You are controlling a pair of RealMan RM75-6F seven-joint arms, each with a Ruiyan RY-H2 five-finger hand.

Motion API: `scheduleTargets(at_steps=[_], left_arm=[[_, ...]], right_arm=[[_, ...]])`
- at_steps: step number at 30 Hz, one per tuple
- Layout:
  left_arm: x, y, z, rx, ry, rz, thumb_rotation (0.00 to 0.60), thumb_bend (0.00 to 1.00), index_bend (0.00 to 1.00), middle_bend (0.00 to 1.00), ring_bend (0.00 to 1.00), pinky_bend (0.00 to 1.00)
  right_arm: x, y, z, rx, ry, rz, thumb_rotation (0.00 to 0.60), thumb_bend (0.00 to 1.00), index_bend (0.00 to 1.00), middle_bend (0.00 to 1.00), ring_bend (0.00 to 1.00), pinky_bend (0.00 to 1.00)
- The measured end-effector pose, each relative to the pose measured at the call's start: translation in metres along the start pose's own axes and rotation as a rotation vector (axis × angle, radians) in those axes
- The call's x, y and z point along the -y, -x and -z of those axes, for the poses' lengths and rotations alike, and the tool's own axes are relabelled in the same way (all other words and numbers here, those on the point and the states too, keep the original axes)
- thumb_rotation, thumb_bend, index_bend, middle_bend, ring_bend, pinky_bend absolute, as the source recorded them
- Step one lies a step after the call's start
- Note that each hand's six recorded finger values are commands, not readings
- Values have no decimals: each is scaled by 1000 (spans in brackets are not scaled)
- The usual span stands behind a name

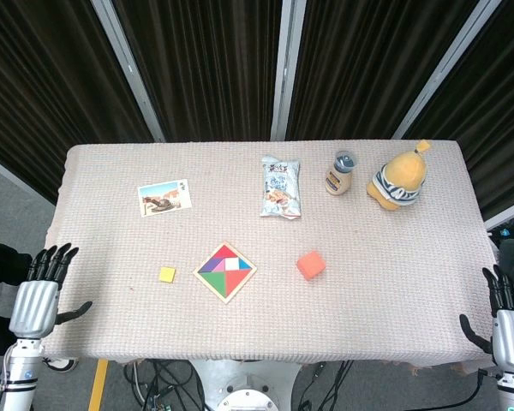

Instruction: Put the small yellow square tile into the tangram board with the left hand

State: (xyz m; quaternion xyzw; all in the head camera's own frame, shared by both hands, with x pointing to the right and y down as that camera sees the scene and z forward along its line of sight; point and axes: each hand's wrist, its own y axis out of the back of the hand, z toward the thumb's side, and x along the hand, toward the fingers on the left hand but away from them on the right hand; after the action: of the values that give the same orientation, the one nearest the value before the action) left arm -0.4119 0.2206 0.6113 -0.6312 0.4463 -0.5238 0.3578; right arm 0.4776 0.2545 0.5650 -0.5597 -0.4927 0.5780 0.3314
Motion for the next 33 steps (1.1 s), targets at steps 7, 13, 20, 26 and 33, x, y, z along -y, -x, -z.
scheduleTargets(at_steps=[7,13,20,26,33], left_arm=[[4,0,-7,11,-3,18,600,72,100,66,0,6],[10,-2,-12,23,1,27,600,61,100,66,0,6],[17,-9,-23,64,-1,48,600,64,100,67,0,7],[27,-17,-37,106,17,89,600,63,101,66,0,7],[41,-34,-60,176,28,140,600,64,103,66,0,7]], right_arm=[[2,1,3,2,12,-2,600,200,0,0,0,0],[1,1,11,16,17,7,600,201,0,0,0,0],[2,1,9,12,19,6,600,200,0,0,0,0],[3,-1,8,5,11,-1,600,200,0,0,0,0],[3,1,12,15,16,-5,600,200,0,0,0,0]])
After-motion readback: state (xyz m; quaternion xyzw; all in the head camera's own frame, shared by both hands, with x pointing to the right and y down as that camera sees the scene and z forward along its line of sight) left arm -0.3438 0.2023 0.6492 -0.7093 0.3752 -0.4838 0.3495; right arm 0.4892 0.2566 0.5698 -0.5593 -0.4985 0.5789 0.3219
